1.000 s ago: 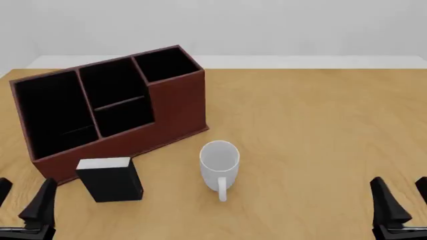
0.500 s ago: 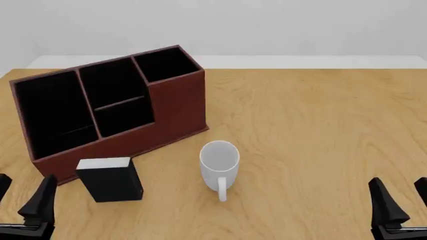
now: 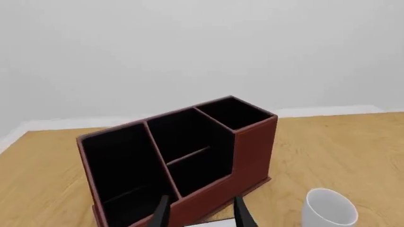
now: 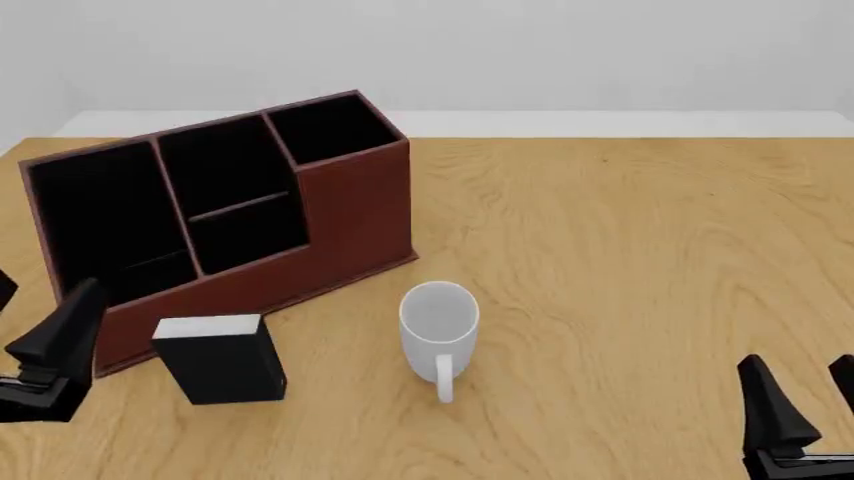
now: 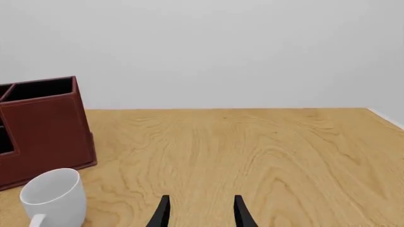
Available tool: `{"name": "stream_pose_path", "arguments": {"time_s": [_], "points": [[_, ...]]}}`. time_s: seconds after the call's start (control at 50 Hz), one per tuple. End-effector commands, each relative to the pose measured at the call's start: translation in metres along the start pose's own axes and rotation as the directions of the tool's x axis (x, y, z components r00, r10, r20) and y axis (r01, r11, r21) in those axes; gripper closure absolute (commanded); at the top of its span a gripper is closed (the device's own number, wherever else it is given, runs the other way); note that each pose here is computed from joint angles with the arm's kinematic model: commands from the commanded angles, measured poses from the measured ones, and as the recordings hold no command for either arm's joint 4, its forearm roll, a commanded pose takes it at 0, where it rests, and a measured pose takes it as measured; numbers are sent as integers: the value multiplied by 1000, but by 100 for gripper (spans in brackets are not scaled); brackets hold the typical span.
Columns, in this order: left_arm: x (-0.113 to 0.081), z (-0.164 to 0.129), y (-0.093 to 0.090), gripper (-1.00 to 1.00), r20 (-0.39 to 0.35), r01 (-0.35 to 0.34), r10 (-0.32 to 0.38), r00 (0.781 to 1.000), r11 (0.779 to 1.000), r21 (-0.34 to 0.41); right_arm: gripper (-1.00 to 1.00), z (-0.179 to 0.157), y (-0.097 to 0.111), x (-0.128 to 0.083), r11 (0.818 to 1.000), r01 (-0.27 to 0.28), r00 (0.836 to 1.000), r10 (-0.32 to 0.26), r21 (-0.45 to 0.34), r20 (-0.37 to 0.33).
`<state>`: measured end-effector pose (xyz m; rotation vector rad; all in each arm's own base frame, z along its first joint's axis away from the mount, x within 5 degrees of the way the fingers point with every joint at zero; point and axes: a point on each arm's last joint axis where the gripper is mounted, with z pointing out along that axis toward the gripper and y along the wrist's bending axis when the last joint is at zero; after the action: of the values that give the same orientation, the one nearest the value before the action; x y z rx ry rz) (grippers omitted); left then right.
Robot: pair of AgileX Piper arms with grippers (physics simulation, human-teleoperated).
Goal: Pick up the book and place it in the front compartment of the caddy.
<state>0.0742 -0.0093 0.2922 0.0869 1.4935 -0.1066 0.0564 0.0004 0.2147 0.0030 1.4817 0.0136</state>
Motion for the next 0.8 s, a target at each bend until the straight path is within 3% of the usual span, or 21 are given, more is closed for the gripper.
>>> {"name": "stream_pose_path", "arguments": {"time_s": [0.02,0.2,0.24,0.26,0.4,0.46,0.48,0.52,0.54,0.58,0.6,0.66,0.7,0.72,0.78,0.8], "points": [[-26,22,-5,-100,-65,36,-33,997,998,49,-100,0,0,0,1000,-5,1000,5,-5,2],[-54,31,-14,-100,-126,-4,21,992,991,134,-100,0,1,0,1000,-5,1000,5,-18,0],[-62,29,-20,-100,-133,-42,69,989,980,194,-100,0,1,0,1000,-3,1000,3,-20,0],[-63,31,-20,-100,-141,-29,57,988,981,191,-100,0,1,1,1000,-2,1000,2,-22,-2],[-95,37,-26,-100,-148,-130,173,974,957,260,-100,0,2,0,999,1,1000,-1,-36,1],[-107,42,-30,-100,-163,-133,185,969,949,285,-100,0,2,0,999,6,1000,-5,-38,2],[-109,42,-30,-100,-156,-167,219,963,943,288,-100,0,2,1,999,4,1000,-4,-39,1],[-109,44,-34,-100,-176,-170,237,955,929,328,-100,0,2,1,999,5,1000,-5,-40,0],[-114,47,-31,-100,-190,-172,236,953,939,299,-100,0,2,1,999,4,1000,-4,-42,-1],[-118,47,-38,-100,-230,-113,200,953,933,342,-100,0,2,1,999,5,1000,-5,-43,-1],[-122,50,-36,-100,-215,-192,276,937,919,345,-100,0,2,1,999,7,1000,-7,-44,-1],[-135,53,-43,-100,-262,-129,239,935,917,378,-100,0,2,1,999,10,1000,-10,-44,1],[-141,59,-50,-100,-298,-151,300,906,888,434,-100,0,2,0,999,17,1000,-17,-41,5],[-143,63,-48,-100,-290,-197,340,895,883,426,-100,0,2,0,999,17,1000,-17,-39,5],[-154,66,-55,-100,-316,-184,356,879,866,465,-100,0,2,-1,999,21,1000,-21,-38,8],[-159,66,-51,-100,-304,-194,352,885,874,446,-100,0,2,-1,999,22,1000,-21,-38,8]]}}
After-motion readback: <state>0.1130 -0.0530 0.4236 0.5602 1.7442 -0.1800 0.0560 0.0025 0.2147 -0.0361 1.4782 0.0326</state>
